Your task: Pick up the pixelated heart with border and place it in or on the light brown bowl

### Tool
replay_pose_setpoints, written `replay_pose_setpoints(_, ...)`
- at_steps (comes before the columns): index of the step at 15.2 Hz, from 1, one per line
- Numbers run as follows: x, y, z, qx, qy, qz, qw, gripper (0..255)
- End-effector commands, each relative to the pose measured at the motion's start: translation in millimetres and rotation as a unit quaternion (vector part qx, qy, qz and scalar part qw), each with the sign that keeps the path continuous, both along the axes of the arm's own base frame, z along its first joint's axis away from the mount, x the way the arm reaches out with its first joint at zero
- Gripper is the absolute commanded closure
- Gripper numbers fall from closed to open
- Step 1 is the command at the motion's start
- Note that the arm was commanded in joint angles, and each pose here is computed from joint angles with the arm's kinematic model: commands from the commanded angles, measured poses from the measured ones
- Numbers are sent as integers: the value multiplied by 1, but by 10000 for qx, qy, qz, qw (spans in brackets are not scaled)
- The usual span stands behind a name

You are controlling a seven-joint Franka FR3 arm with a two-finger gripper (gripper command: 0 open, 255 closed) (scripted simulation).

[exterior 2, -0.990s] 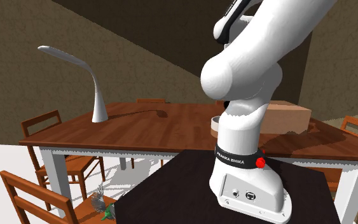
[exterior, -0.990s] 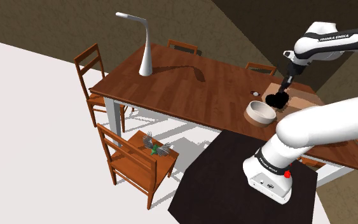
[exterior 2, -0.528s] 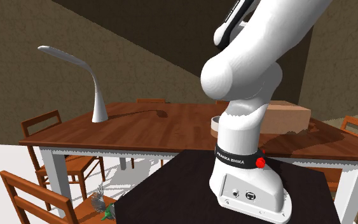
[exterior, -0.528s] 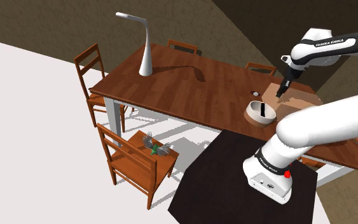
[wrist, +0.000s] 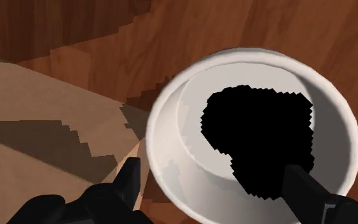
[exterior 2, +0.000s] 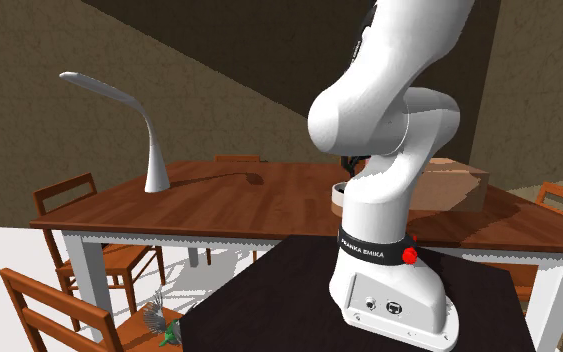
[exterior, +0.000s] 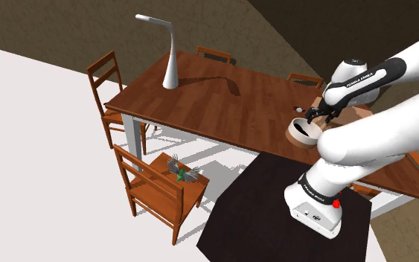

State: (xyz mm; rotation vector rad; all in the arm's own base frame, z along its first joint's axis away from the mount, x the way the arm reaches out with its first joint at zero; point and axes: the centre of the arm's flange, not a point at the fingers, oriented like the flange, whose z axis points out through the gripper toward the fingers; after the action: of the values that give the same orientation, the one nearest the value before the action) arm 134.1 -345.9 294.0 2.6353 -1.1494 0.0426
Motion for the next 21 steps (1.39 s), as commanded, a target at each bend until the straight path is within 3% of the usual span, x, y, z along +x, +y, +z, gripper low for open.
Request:
replay_pose_setpoints(1, 1, -1, -12, -86, -109, -379, 9992, 0)
replay_pose_setpoints(7, -1, -9, -41, -86, -109, -379, 9992, 0)
replay_pose_setpoints(14, -1, -9, -41, -86, -109, -379, 9992, 0)
replay_pose_setpoints(15, -1, -9, -41, -86, -109, -379, 9992, 255)
replay_pose_setpoints(21, -1, -9, -41, -86, -109, -379, 9992, 255)
